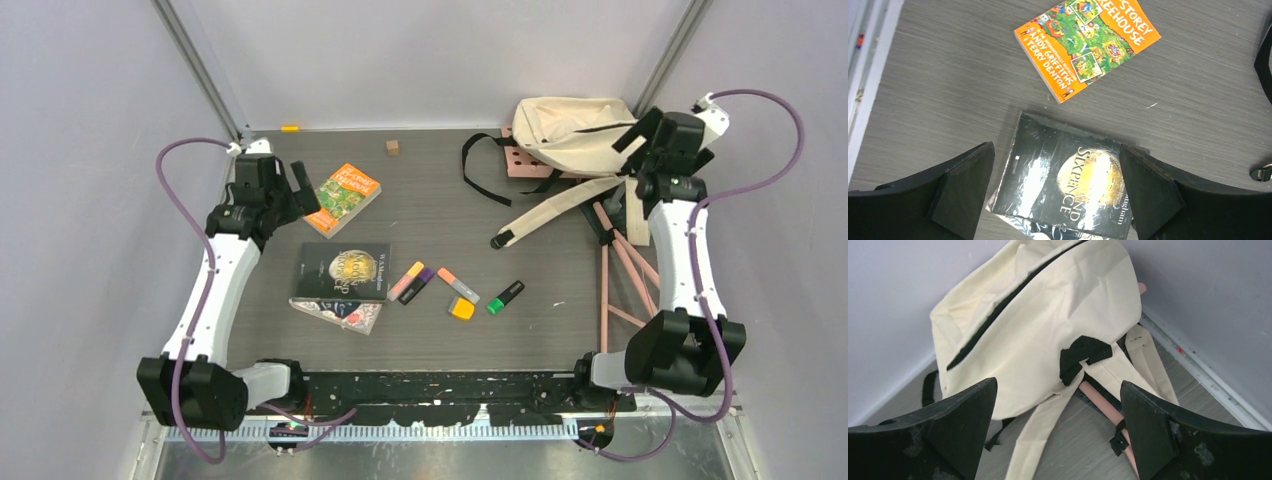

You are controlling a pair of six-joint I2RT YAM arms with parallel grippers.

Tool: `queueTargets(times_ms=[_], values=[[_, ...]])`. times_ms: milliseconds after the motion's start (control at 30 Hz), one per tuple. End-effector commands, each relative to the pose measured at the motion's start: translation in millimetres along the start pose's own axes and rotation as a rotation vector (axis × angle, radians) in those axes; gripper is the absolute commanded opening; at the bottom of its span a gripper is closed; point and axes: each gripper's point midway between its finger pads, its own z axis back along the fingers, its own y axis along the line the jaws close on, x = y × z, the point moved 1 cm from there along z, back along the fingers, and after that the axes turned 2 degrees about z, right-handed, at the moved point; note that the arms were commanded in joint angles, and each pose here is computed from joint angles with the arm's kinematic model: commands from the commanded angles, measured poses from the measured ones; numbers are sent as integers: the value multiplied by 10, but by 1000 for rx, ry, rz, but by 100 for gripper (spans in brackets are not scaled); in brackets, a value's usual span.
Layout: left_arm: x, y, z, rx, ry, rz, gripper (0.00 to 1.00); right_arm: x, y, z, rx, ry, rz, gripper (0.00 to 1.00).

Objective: Pack the student bag
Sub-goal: Pick up the student bag at the corner of the board.

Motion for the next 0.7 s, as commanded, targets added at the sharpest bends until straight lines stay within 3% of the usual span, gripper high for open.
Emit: queueTargets(times_ms=[0,267,467,667], values=[[327,-268,-49,-112,-70,-9,98,202,54,-85,69,68,-249,100],[210,-417,-264,-180,-20,15,98,283,-269,-285,-28,113,-427,97],[151,-543,-335,-244,10,36,98,90,-439,-333,-64,192,-468,96],[197,-559,-254,-245,18,44,98,-286,-300,-475,16,315,-527,96]])
